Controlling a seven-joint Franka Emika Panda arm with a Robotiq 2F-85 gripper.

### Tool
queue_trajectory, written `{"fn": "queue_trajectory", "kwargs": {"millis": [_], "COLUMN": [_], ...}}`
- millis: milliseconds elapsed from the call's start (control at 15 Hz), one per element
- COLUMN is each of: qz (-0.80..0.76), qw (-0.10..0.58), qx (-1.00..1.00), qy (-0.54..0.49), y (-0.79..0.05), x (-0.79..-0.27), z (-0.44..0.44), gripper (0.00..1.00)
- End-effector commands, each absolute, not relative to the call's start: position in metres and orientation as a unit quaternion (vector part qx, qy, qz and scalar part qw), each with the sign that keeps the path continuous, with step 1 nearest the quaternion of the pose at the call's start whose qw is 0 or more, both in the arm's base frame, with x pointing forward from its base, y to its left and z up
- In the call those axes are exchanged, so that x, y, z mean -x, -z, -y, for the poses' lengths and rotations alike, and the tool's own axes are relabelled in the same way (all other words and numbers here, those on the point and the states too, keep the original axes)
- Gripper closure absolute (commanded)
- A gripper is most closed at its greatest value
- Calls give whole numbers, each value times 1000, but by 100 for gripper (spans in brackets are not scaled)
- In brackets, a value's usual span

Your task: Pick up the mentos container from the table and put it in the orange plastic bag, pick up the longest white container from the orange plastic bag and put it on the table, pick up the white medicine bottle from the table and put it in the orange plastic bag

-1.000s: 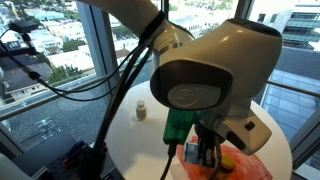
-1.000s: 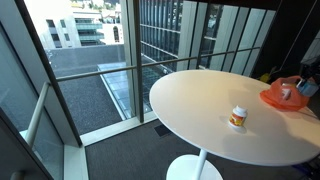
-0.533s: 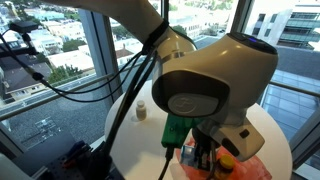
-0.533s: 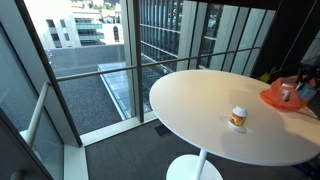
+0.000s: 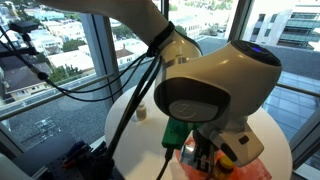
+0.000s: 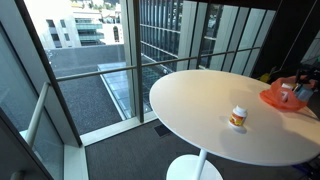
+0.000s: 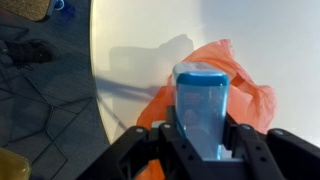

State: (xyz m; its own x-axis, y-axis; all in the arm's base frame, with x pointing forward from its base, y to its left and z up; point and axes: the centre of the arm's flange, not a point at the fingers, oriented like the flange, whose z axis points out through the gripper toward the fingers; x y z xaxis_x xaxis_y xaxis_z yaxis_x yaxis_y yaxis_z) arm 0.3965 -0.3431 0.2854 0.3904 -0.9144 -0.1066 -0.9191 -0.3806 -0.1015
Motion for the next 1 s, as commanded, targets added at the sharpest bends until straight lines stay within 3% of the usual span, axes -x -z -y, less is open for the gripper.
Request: {"fn": "queue_trajectory", "kwargs": {"millis": [0,933], "qz": [-557,-561], "qw": [86,99], "qx": [826,822], "qy": [-3,2], "y": [-288,-274], "x": [-399,-402], "z": [361,389], "gripper": [82,82]}}
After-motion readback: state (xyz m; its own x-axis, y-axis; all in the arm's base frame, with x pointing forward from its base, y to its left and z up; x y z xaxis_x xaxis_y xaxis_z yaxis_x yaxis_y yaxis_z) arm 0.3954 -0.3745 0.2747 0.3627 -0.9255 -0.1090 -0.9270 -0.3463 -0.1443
